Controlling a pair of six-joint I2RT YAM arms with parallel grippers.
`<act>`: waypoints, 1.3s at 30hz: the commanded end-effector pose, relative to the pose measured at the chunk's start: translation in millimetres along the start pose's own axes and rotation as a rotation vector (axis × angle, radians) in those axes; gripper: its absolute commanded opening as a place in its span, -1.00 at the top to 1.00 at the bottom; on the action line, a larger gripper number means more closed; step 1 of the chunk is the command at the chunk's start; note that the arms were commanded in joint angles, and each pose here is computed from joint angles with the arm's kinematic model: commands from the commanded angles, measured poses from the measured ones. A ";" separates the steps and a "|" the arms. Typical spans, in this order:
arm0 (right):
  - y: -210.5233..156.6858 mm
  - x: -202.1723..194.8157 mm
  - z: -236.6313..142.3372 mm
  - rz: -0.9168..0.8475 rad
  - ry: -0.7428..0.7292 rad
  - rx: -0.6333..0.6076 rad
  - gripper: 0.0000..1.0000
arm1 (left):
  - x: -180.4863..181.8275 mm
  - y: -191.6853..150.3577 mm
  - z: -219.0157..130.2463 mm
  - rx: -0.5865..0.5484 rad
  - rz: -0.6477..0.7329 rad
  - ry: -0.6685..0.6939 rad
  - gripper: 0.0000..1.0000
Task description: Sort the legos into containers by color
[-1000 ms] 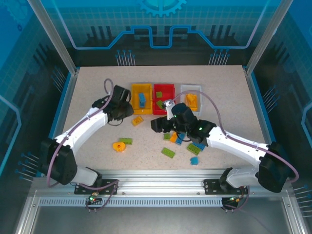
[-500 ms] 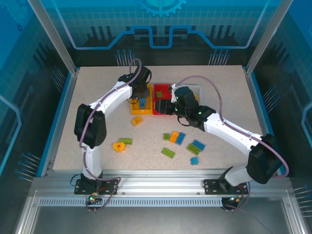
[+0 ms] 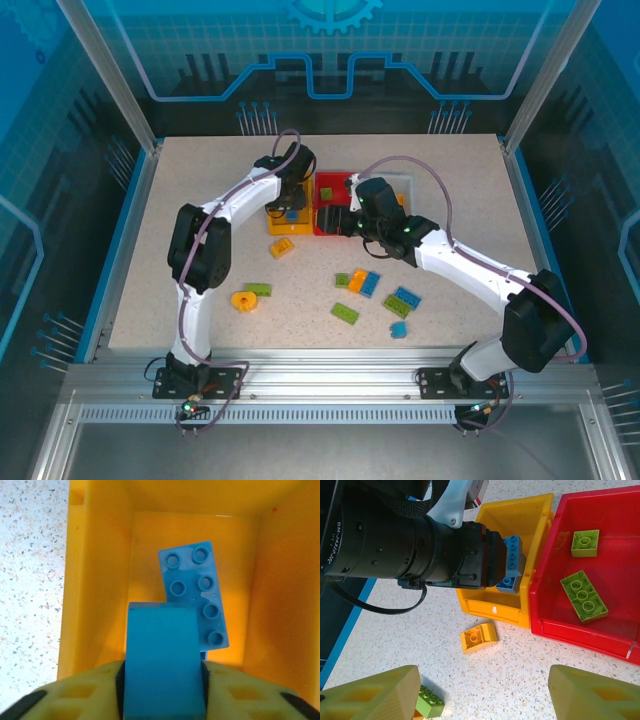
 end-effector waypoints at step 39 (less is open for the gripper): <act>-130.8 110.6 109.6 -0.759 0.259 0.570 -0.51 | 230.6 -176.7 -193.3 -0.150 -0.471 -0.475 -0.12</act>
Point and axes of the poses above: each hand's point on the last joint's axis, 136 mm out from that joint toward the fingers, its own z axis out along the fingers, its own x axis along the line the jaws close on, y = z × x, the point moved 10 cm from there along -z, back along the fingers, and after that the axes turned 14 degrees about -z, right-handed, at the moved point
